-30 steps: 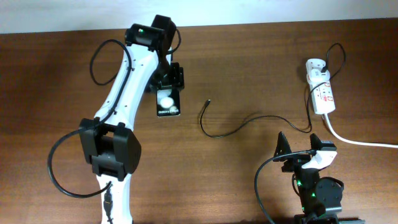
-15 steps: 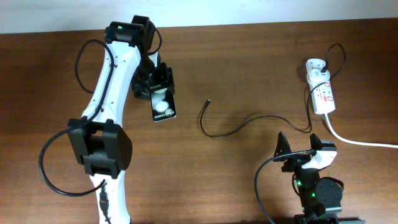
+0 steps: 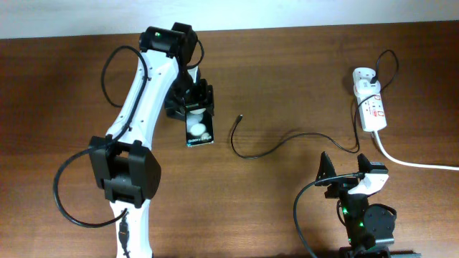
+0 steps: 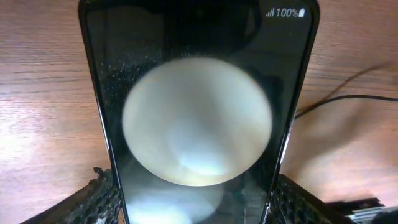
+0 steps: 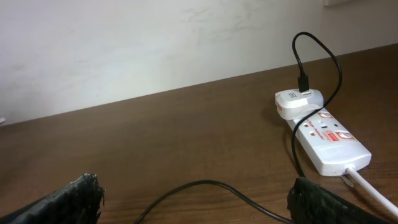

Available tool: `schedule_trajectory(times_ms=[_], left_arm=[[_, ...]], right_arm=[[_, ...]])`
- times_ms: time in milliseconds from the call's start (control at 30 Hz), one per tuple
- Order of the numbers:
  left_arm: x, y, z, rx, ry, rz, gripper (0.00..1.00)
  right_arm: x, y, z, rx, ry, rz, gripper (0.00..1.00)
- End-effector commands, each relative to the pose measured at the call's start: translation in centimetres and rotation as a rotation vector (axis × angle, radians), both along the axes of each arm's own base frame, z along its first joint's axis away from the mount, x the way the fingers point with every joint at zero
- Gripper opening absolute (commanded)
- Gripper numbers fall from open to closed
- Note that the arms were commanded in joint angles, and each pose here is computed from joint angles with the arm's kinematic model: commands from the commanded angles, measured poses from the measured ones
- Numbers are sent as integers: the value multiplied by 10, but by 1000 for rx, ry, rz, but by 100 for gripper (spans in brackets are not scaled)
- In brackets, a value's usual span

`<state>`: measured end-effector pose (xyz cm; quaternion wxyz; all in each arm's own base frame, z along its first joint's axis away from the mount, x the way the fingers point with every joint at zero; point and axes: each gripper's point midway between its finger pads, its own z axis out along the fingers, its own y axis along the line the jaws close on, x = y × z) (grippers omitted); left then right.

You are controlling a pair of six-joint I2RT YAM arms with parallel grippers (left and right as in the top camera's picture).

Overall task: Plug charger to phone and switch on socket
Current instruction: 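Raise the phone and turn its bottom edge toward the center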

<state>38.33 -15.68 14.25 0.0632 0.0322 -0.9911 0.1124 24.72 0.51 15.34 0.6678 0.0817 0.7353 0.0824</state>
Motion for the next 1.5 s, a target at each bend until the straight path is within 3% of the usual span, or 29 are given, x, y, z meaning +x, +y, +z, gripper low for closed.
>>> schedule_trajectory(times_ms=[0, 100, 367, 433, 800, 967, 1467], left_arm=[[3, -17, 11, -111, -7, 19, 0], [0, -32, 18, -204, 14, 21, 0], [-24, -36, 26, -254, 133, 45, 0], [-23, -38, 28, -256, 186, 168, 0], [10, -27, 96, -801, 297, 383, 0], [26, 6, 104, -860, 312, 517, 0], [28, 4, 114, -910, 365, 566, 0]], right_arm=[[0, -1, -3, 3, 5, -9, 99], [0, -1, -3, 3, 5, -9, 99], [0, -1, -3, 3, 5, -9, 99], [0, -1, -3, 3, 5, -9, 99], [0, -1, -3, 3, 5, -9, 99], [0, -1, -3, 3, 5, -9, 99], [0, -1, -3, 3, 5, -9, 99]])
